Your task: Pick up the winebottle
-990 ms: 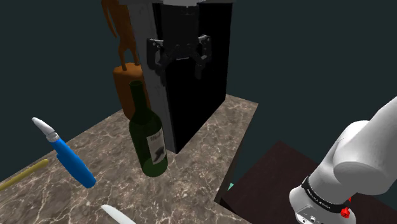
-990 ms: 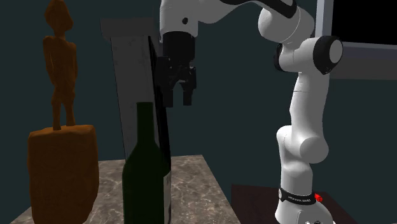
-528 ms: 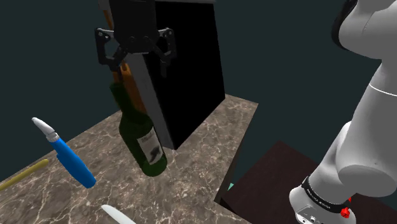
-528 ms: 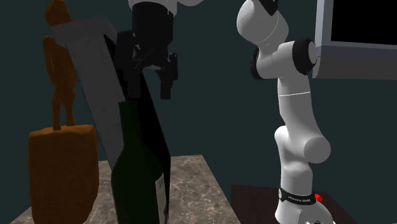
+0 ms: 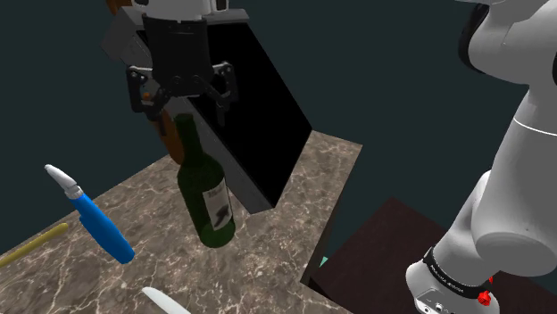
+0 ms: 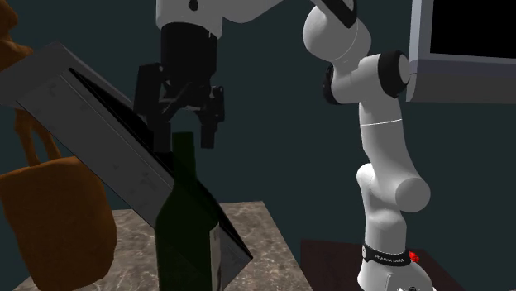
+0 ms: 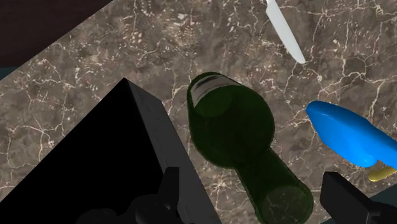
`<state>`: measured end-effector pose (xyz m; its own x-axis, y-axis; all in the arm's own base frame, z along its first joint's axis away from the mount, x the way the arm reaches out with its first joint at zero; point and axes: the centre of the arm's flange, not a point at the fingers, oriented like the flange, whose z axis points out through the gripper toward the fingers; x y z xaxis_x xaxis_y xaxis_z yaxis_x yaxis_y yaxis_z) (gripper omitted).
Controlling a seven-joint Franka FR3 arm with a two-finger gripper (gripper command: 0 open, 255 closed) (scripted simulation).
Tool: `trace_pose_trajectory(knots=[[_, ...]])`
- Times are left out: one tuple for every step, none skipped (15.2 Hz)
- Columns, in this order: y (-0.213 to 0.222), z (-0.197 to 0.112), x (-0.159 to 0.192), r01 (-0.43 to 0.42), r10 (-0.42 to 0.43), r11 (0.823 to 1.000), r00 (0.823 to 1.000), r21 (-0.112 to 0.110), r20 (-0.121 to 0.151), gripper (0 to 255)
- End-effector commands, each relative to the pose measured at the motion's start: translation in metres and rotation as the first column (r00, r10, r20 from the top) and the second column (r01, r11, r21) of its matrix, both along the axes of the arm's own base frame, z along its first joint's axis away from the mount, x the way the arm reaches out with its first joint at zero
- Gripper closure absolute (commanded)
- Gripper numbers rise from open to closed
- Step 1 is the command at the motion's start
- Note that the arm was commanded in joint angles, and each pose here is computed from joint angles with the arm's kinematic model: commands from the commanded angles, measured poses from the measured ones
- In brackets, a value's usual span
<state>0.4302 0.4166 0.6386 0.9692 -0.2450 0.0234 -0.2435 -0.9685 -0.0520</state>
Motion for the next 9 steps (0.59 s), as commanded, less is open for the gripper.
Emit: trace_pose_trajectory(knots=[[-0.0001, -0.0063, -0.0006, 0.000, 0.000, 1.000, 1.000, 0.001, 0.000, 0], [-0.0002, -0.0063, -0.0006, 0.000, 0.000, 1.000, 1.000, 0.001, 0.000, 0], [0.0002, -0.0068, -0.0008, 0.000, 0.000, 1.000, 1.000, 0.001, 0.000, 255], [0.0002, -0.0067, -0.0008, 0.000, 0.000, 1.000, 1.000, 0.001, 0.000, 255], [0.0001, -0.0066, -0.0009, 0.000, 0.000, 1.000, 1.000, 0.001, 0.000, 255], [0.0002, -0.0065, -0.0009, 0.000, 0.000, 1.000, 1.000, 0.001, 0.000, 255], [0.0001, -0.0066, -0.0009, 0.000, 0.000, 1.000, 1.000, 0.001, 0.000, 255], [0.0000, -0.0067, -0.0009, 0.000, 0.000, 1.000, 1.000, 0.001, 0.000, 255], [0.0000, -0.0066, -0.0010, 0.000, 0.000, 1.000, 1.000, 0.001, 0.000, 255]])
